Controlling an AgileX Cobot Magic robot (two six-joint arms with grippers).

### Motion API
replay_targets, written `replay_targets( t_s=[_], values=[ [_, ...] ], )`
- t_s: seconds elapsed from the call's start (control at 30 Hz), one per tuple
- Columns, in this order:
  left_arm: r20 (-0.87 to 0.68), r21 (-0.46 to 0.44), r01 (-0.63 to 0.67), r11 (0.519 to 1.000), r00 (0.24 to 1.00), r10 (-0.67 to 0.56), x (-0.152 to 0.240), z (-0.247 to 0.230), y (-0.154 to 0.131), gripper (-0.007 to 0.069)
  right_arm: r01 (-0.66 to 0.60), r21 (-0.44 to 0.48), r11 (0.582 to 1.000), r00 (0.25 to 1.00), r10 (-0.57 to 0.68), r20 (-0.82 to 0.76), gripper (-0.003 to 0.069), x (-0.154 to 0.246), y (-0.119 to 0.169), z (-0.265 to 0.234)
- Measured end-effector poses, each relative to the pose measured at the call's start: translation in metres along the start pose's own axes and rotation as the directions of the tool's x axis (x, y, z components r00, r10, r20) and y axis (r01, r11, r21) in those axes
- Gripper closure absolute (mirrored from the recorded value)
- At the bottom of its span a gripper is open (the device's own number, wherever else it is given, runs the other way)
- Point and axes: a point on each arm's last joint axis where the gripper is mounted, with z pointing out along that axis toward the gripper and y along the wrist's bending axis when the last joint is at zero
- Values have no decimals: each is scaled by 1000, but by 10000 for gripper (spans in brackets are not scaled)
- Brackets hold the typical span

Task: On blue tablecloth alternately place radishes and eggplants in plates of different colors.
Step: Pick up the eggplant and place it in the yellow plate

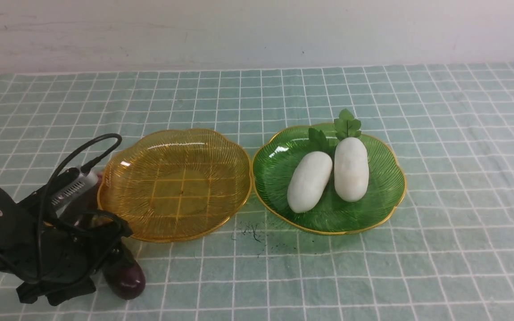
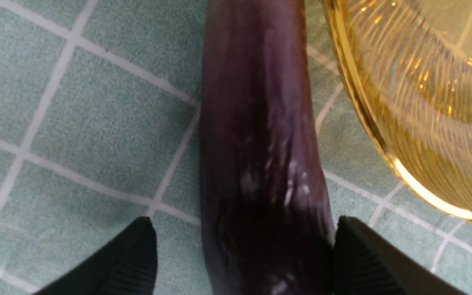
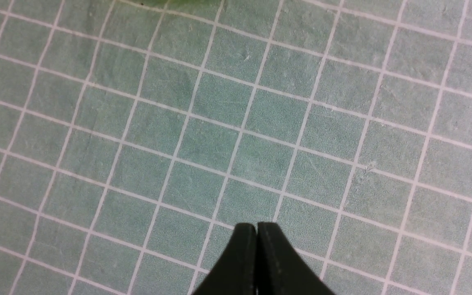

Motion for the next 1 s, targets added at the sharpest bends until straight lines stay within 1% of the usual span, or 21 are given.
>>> replay_targets(
  t_s=[0.07,0.27,0.37,0.4,0.47,0.6,0.7,0.87,1.0],
  values=[
    [-7,-10,-8,1000,1000,8,2,2,2,94,0,0,1000,1000,0,0,673,0,0,0],
    [-12,-18,-19,1000,1000,18,2,3,3,105,0,0,1000,1000,0,0,673,0,0,0],
    [-16,-20,-48,999,999,48,3,3,4,179,0,1,1000,1000,0,0,673,0,0,0],
    [-19,-23,-65,998,998,64,3,3,4,222,0,1,1000,1000,0,0,673,0,0,0],
    [-31,-33,-102,994,994,101,4,3,5,270,0,1,1000,1000,0,0,673,0,0,0],
    [-57,-48,-147,988,988,144,6,2,7,266,0,1,1000,1000,0,0,673,0,0,0],
    [-107,-66,-202,977,975,194,11,-6,9,265,0,1,1000,1000,0,0,673,0,0,0],
    [-186,-92,-306,947,940,286,21,-44,10,265,0,1,1000,1000,0,0,673,0,0,0],
    [-208,-86,-344,935,924,320,22,-81,2,265,0,0,1000,1000,0,0,673,0,0,0]
  ],
)
